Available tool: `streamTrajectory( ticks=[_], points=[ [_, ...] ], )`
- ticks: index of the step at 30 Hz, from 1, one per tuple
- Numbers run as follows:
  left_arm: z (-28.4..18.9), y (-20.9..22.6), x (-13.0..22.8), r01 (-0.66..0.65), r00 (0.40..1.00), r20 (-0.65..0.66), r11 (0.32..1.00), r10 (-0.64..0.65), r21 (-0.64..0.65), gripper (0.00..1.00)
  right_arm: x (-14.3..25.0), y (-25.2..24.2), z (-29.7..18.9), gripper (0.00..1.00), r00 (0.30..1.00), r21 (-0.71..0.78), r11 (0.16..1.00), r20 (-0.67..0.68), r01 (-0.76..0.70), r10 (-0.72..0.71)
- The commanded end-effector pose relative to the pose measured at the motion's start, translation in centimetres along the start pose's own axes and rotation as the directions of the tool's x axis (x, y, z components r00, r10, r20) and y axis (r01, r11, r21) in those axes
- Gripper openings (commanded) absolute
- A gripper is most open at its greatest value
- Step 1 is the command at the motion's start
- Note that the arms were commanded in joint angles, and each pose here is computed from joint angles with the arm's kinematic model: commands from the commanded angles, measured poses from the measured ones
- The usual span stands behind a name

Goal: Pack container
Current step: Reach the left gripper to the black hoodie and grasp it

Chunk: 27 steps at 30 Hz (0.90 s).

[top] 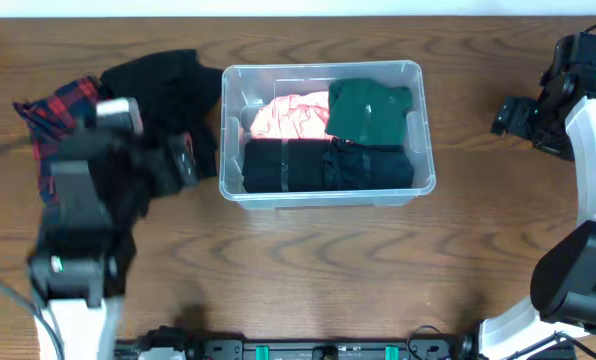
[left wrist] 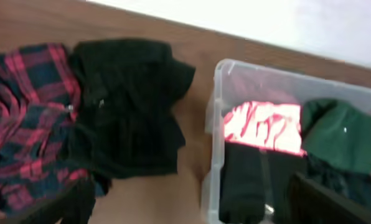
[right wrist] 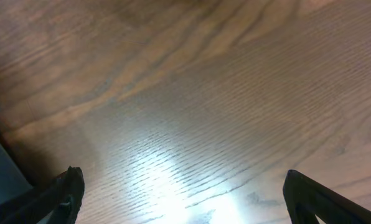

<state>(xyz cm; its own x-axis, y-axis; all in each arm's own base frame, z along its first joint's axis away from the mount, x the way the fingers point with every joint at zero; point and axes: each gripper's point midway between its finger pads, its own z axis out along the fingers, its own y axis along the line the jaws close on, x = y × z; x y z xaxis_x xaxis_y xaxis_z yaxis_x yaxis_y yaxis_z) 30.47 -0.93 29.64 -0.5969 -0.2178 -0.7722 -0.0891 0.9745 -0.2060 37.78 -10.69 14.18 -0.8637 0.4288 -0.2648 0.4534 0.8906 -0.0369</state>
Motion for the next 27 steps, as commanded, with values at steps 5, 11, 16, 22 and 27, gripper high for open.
streamTrajectory(
  ticks=[5, 11, 16, 22, 27],
  points=[
    [2.2, -1.5, -7.4, -0.073, 0.994, 0.084, 0.997, 0.071, 0.032, 0.98, 0.0, 0.0, 0.3, 0.99, 1.0, 0.002, 1.0, -0.008, -0.011, 0.011],
    [7.5, 2.2, -9.0, -0.021, 0.998, 0.065, 0.998, 0.025, -0.056, 0.98, 0.0, 0.0, 0.3, 0.99, 1.0, 0.002, 1.0, -0.008, -0.011, 0.011],
    [13.6, 5.3, -7.9, -0.019, 1.0, -0.008, 0.995, 0.018, -0.102, 0.98, 0.0, 0.0, 0.3, 0.99, 1.0, 0.002, 1.0, -0.008, -0.011, 0.011],
    [19.8, 7.1, -5.3, -0.068, 0.994, -0.098, 0.99, 0.056, -0.124, 0.98, 0.0, 0.0, 0.3, 0.99, 1.0, 0.002, 1.0, -0.008, -0.011, 0.011],
    [22.9, 9.2, -4.0, -0.054, 0.992, -0.123, 0.987, 0.035, -0.154, 0.98, 0.0, 0.0, 0.3, 0.99, 1.0, 0.002, 1.0, -0.008, -0.011, 0.011]
  ],
)
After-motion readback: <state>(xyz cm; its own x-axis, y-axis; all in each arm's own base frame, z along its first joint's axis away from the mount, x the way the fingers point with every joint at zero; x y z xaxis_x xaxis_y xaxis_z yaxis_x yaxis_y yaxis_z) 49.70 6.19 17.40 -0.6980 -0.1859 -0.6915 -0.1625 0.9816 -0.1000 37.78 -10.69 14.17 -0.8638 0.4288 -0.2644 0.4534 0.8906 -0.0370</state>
